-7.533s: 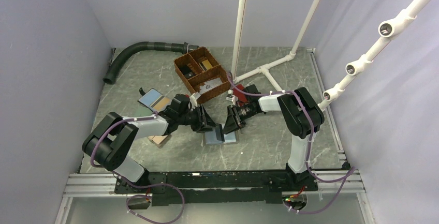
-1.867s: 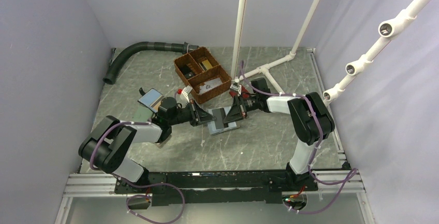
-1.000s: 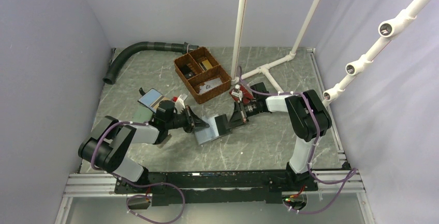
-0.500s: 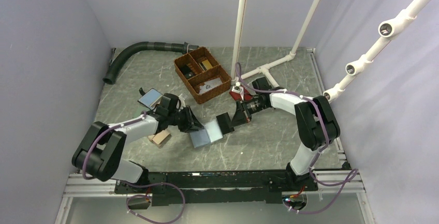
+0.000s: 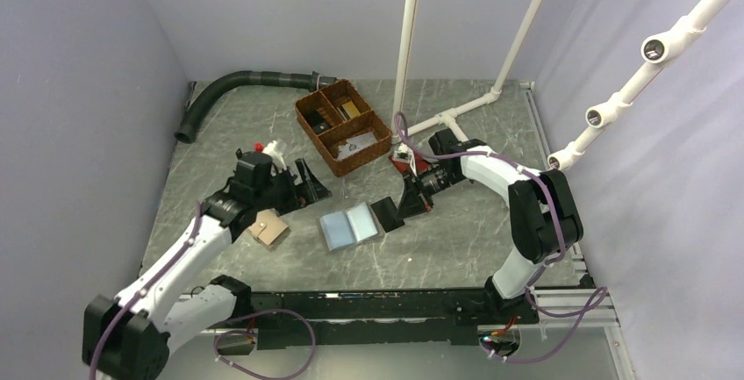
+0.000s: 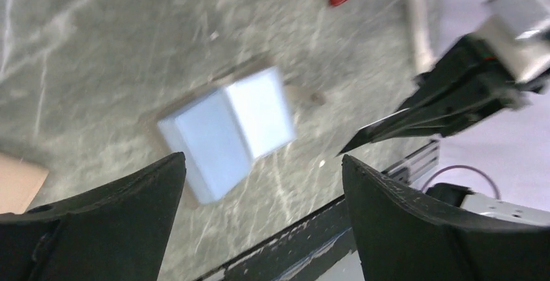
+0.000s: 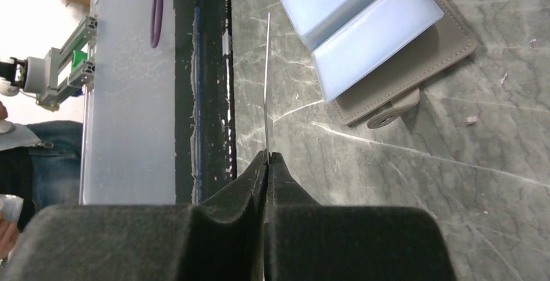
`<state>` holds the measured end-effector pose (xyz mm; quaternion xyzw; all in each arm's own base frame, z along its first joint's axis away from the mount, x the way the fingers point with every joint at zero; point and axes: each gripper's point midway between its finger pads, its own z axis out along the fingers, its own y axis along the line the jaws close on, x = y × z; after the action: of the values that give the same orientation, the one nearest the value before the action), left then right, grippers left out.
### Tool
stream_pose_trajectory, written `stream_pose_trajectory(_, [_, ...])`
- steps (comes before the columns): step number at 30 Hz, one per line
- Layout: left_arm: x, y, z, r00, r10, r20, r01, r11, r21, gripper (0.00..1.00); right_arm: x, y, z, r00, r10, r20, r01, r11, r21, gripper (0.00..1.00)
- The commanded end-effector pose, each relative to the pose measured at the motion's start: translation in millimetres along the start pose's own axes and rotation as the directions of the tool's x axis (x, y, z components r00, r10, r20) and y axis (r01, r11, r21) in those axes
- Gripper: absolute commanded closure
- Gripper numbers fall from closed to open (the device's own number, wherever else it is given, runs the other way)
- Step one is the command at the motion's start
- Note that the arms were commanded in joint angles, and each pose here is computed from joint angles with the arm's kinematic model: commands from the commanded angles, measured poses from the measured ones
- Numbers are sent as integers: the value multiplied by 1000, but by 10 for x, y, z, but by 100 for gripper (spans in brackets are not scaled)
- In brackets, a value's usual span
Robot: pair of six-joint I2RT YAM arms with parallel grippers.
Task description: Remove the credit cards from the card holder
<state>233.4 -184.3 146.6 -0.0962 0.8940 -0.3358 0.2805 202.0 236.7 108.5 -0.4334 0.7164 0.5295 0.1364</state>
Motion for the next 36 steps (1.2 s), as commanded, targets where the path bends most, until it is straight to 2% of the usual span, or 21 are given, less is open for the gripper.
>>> stream_pose_trajectory(1, [-214,-255,-108,989,10,145,-36,983,179,4,-154,102,-70,993,-120,9,120,993,-17,100])
stream_pose_trajectory(4, [-177,-505,-145,988,34,151,-85,933,349,6,-180,155,-60,994,-109,27,110,993,-49,100])
stream_pose_trajectory(11, [-111,-921,-155,982,155,104,-187,807,560,5,-271,241,-34,994,-67,82,77,990,-115,100])
stream_pose_trajectory(16, [20,-1153,-16,959,265,98,-267,735,623,10,-343,313,-17,992,-32,121,53,982,-179,100])
stream_pose_trajectory(20, [98,-1256,154,940,333,80,-308,721,621,12,-361,364,-5,990,-27,137,55,977,-205,100])
stream_pose_trajectory(24, [132,-1353,269,943,330,42,-272,692,669,23,-379,376,6,990,-20,143,51,974,-221,100])
stream_pose_trajectory(30, [237,-1445,338,932,360,-41,-213,635,742,50,-413,378,8,988,-6,154,44,969,-244,100])
stream_pose_trajectory(32, [270,-1442,352,927,368,-66,-196,630,752,53,-426,378,8,988,-4,157,44,968,-248,100])
stream_pose_trajectory(36, [328,-1439,350,917,389,-94,-182,614,768,54,-442,365,10,987,2,158,39,966,-256,100])
